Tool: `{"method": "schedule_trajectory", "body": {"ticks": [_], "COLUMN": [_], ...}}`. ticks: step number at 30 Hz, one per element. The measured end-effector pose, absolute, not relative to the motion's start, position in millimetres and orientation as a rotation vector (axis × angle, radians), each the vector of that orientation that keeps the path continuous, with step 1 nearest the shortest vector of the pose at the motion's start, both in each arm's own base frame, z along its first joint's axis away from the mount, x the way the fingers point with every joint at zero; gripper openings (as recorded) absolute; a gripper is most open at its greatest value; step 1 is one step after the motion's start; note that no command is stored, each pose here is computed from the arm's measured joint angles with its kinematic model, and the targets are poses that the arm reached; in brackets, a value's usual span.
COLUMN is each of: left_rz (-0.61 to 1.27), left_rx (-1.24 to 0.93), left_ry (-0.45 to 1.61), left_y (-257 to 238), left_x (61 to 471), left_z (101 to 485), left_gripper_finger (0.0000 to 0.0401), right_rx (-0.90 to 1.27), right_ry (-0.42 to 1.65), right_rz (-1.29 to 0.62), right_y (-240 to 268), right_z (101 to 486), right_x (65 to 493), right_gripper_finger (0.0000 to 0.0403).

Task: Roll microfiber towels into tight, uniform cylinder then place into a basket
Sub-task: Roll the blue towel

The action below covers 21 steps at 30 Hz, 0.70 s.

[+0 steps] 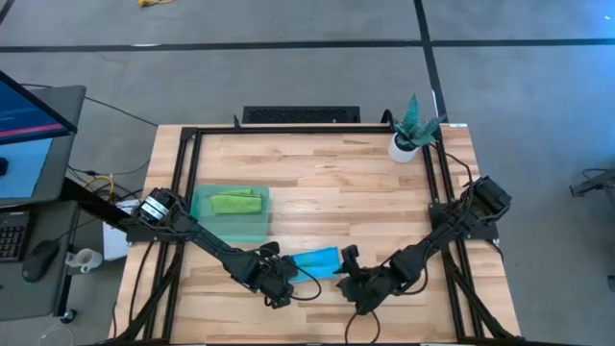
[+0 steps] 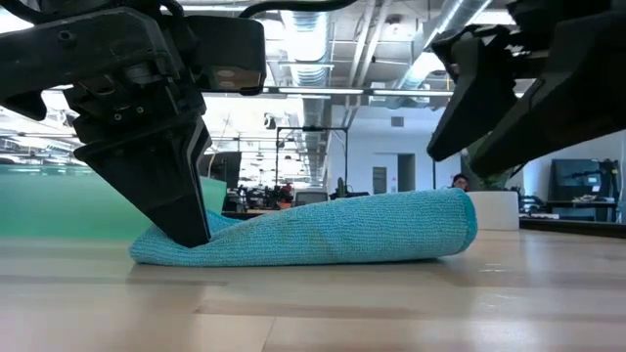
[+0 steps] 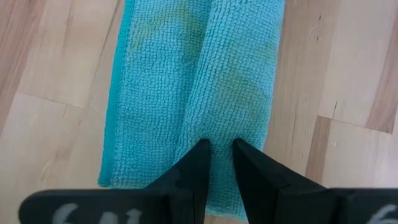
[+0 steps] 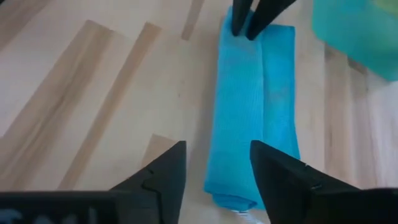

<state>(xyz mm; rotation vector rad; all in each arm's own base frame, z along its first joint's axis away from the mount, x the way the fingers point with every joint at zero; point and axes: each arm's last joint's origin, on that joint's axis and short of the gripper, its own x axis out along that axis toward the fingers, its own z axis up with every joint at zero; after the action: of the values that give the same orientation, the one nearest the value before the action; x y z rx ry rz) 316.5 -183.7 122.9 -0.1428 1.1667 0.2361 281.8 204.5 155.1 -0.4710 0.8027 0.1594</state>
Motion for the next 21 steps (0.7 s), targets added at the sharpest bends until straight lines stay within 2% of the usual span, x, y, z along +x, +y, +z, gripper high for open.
{"method": "schedule_trajectory", "body": {"ticks": [6, 21], "left_rz": [0.235, 0.231], "left_rx": [-0.141, -0.135], "left_ry": [1.167, 1.167], "left_y": [-184, -184], "left_x": [317, 317], "left_z": [123, 123], "left_gripper_finger": [0.0070, 0.0070], "right_rx": [-0.474, -0.425], "right_ry": [0.830, 0.857], "right_rz": [0.142, 0.170], "right_y": [197, 194], "right_z": [154, 153], "right_x": [285, 287], "right_gripper_finger": [0.0217, 0.0214]}}
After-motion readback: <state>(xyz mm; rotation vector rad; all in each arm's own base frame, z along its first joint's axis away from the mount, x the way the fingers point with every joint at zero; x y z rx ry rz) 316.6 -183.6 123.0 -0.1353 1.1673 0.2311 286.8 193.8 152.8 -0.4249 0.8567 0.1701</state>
